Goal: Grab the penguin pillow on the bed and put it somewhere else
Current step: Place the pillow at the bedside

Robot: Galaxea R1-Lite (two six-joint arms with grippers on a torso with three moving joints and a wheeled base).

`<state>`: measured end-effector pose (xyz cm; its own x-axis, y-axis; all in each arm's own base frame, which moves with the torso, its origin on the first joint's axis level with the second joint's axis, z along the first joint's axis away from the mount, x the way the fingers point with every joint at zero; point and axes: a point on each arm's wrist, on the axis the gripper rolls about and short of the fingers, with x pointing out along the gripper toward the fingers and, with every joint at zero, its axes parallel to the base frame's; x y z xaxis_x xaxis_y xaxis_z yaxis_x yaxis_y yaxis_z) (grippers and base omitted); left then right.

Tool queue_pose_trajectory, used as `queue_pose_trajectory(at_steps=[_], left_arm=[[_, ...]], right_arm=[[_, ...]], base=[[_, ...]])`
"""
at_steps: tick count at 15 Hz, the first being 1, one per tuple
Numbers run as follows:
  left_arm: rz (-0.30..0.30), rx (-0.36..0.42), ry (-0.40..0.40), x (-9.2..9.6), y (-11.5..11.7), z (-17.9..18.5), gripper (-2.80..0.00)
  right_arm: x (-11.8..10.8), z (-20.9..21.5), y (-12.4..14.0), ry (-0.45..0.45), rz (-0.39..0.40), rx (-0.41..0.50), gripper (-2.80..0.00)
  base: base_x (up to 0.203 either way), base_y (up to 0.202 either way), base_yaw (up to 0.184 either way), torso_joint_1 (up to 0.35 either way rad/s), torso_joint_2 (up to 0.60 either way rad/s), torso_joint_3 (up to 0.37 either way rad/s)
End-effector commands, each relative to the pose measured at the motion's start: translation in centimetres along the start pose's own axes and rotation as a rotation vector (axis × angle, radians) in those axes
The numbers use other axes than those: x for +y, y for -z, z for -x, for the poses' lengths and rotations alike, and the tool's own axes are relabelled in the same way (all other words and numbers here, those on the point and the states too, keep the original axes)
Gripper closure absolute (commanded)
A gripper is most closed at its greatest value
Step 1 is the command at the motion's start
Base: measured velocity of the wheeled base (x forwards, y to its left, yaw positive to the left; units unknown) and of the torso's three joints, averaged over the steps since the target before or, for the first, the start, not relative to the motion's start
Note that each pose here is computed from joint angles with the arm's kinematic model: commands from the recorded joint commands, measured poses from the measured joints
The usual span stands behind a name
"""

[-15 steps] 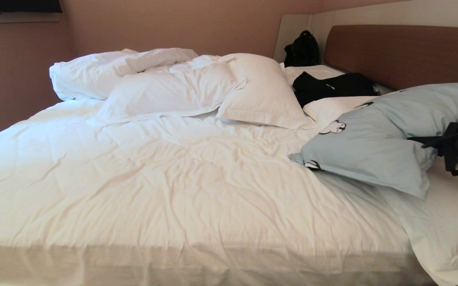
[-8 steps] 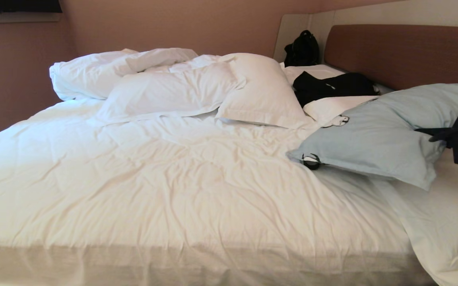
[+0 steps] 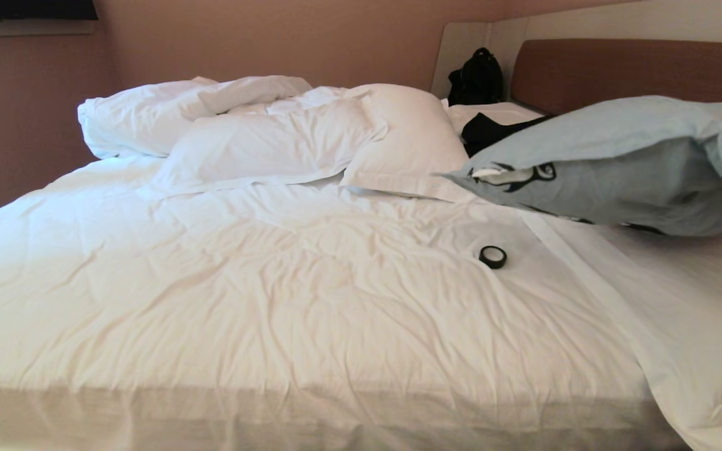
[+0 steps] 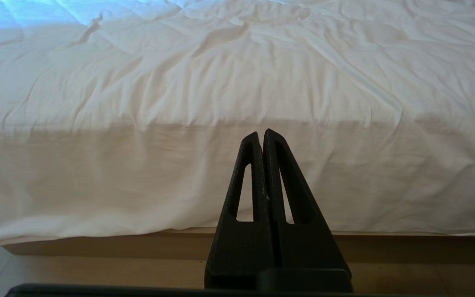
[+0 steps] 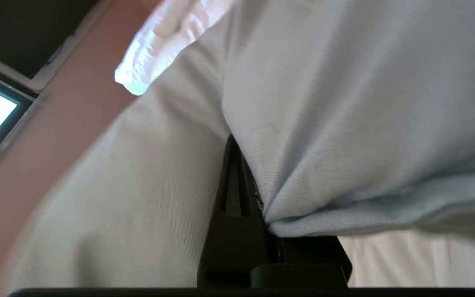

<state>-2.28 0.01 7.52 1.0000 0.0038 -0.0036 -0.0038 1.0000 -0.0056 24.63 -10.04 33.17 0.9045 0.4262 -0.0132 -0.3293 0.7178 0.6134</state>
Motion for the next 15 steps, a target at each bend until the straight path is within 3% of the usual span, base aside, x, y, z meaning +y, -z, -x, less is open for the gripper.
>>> queue_pose_trajectory(at_steps=[1, 4, 7, 10, 12, 15], left_arm=[[0.001, 0.001, -0.001, 0.0, 0.0, 0.0, 0.0], [0.001, 0.001, -0.001, 0.0, 0.0, 0.0, 0.0], [0.001, 0.001, 0.001, 0.0, 0.0, 0.0, 0.0], [0.001, 0.001, -0.001, 0.0, 0.0, 0.0, 0.0], [0.001, 0.001, -0.001, 0.0, 0.0, 0.0, 0.0], [0.001, 0.001, -0.001, 0.0, 0.0, 0.0, 0.0]], right_arm=[[2.9, 0.8, -1.9, -0.039, 0.063, -0.035, 0.0], [4.3, 0.9, -3.6, -0.014, 0.055, -0.034, 0.0], [4.3, 1.0, -4.2, 0.198, 0.036, -0.117, 0.0], [4.9, 1.1, -4.4, 0.366, 0.096, -0.162, 0.0], [5.4, 1.2, -4.6, 0.339, 0.133, -0.149, 0.0], [4.9, 0.5, -5.1, 0.123, 0.145, -0.034, 0.0]], base=[[0.0, 0.0, 0.0, 0.0, 0.0, 0.0], [0.0, 0.0, 0.0, 0.0, 0.0, 0.0], [0.0, 0.0, 0.0, 0.0, 0.0, 0.0], [0.0, 0.0, 0.0, 0.0, 0.0, 0.0], [0.0, 0.0, 0.0, 0.0, 0.0, 0.0], [0.0, 0.0, 0.0, 0.0, 0.0, 0.0]])
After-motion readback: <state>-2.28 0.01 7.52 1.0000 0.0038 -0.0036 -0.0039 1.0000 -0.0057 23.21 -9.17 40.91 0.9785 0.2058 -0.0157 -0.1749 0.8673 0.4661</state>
